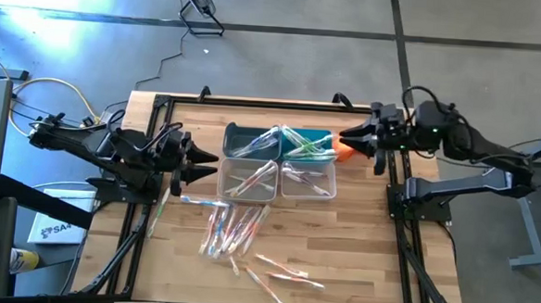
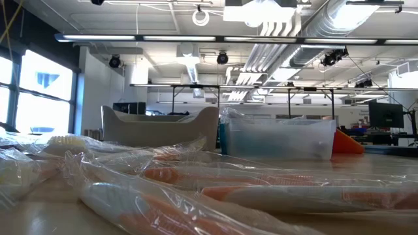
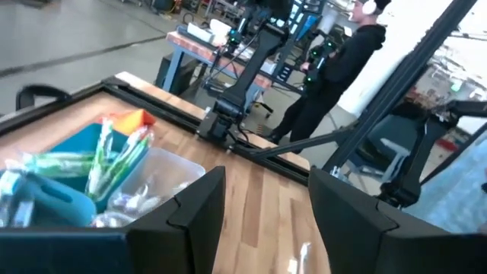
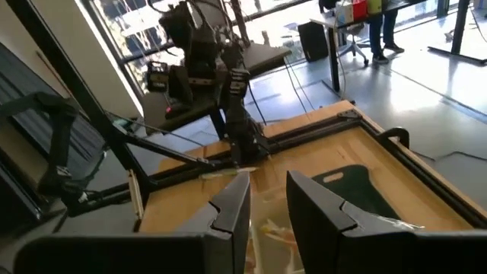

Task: Pick & Place Toothbrushes
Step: Put the blue toothbrush into the dark blue bin

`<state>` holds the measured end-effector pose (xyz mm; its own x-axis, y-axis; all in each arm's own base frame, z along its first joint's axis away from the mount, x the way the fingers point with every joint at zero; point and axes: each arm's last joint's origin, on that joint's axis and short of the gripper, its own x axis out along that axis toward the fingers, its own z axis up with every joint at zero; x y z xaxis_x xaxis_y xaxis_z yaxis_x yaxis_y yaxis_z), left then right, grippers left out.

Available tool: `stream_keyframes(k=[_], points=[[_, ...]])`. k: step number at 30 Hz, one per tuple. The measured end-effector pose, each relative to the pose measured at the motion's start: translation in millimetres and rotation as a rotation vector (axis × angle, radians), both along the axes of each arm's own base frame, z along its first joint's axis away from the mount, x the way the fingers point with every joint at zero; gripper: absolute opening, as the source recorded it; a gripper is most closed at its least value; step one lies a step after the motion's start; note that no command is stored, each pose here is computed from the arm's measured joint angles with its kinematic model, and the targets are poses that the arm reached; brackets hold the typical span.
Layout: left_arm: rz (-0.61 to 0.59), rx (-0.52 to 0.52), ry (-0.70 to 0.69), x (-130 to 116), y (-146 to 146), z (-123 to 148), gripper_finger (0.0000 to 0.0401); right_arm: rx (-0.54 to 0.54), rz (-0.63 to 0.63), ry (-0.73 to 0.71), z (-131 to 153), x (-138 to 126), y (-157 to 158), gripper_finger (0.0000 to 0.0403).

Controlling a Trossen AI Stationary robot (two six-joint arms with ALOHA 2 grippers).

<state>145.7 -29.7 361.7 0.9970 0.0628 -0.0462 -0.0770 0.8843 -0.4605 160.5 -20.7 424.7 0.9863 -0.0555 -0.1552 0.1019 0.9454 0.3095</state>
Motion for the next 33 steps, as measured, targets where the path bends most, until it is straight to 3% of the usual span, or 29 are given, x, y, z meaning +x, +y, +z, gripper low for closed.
stream_keyframes(k=[6, 10, 20, 29, 33], points=[[-0.004, -0.042, 0.008, 2.1, -0.7, 2.5, 0.0182, -0.035, 0.021, 0.051, -7.7, 16.7, -2.0, 0.0081], [-0.012, -0.018, 0.1, 5.1, -1.8, 8.1, 0.0154, -0.032, 0.034, 0.067, -11.1, 25.3, -2.9, 0.0081], [-0.124, 0.009, 0.564, 14.1, -8.4, 7.7, 0.0084, -0.032, 0.034, 0.069, -11.8, 27.5, -3.3, 0.0081], [-0.095, 0.091, 0.987, 20.1, -10.1, -20.1, 0.0077, -0.032, 0.033, 0.071, -12.0, 27.7, -3.3, 0.0081], [-0.086, 0.116, 1.107, 21.5, -10.4, -29.4, 0.0077, -0.033, 0.029, 0.071, -12.0, 27.7, -3.5, 0.0081]])
